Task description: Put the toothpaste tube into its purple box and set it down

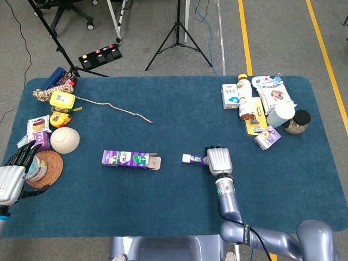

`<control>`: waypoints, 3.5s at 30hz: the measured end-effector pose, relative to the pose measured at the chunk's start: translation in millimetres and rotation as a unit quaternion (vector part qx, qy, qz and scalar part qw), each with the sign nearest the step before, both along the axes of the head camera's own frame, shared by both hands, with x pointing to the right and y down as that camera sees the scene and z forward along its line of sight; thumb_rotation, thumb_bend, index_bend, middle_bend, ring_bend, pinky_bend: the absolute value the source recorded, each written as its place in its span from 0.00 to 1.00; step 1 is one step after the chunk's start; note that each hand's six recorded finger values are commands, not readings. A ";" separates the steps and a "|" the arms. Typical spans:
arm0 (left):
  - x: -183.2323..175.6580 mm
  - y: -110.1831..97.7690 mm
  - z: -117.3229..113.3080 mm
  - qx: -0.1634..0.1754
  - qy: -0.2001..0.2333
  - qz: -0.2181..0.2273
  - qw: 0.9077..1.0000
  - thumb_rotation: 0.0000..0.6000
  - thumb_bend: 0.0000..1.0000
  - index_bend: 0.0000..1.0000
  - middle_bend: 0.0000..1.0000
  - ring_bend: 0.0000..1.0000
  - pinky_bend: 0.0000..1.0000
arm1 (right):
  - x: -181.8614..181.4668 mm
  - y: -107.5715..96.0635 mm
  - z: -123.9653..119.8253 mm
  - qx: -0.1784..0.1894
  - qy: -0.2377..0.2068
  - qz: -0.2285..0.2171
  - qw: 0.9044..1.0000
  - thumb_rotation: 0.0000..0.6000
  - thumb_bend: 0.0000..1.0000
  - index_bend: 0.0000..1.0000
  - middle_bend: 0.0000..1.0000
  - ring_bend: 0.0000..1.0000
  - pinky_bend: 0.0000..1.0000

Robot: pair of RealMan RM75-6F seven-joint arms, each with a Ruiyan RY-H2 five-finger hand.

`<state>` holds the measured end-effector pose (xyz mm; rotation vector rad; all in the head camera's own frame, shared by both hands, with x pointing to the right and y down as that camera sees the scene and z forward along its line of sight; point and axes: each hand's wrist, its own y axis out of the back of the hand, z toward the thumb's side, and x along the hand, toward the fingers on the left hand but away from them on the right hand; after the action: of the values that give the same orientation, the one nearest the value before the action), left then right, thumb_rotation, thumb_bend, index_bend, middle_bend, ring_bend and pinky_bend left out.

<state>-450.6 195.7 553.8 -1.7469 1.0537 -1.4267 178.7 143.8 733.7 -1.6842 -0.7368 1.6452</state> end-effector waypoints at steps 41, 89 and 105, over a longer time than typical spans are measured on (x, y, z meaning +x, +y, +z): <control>155.1 -52.1 86.4 -0.059 -0.014 0.298 0.953 1.00 0.08 0.00 0.00 0.00 0.17 | 48.9 -7.5 -86.3 0.109 -0.050 -0.100 0.988 1.00 0.58 0.61 0.60 0.58 0.67; 259.4 -93.0 120.8 -0.005 -0.063 0.421 0.905 1.00 0.18 0.45 0.35 0.36 0.58 | 65.2 14.7 -120.7 0.109 -0.063 -0.133 0.983 1.00 0.60 0.62 0.61 0.58 0.68; 318.0 -95.0 107.6 0.031 -0.033 0.445 0.895 1.00 0.18 0.46 0.35 0.36 0.58 | 70.1 18.8 -144.4 0.116 -0.066 -0.140 0.981 1.00 0.62 0.62 0.62 0.59 0.68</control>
<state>-132.6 100.7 661.4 -1.7538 0.1636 -0.8311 248.7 162.6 589.3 -1.6534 -0.6900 1.2163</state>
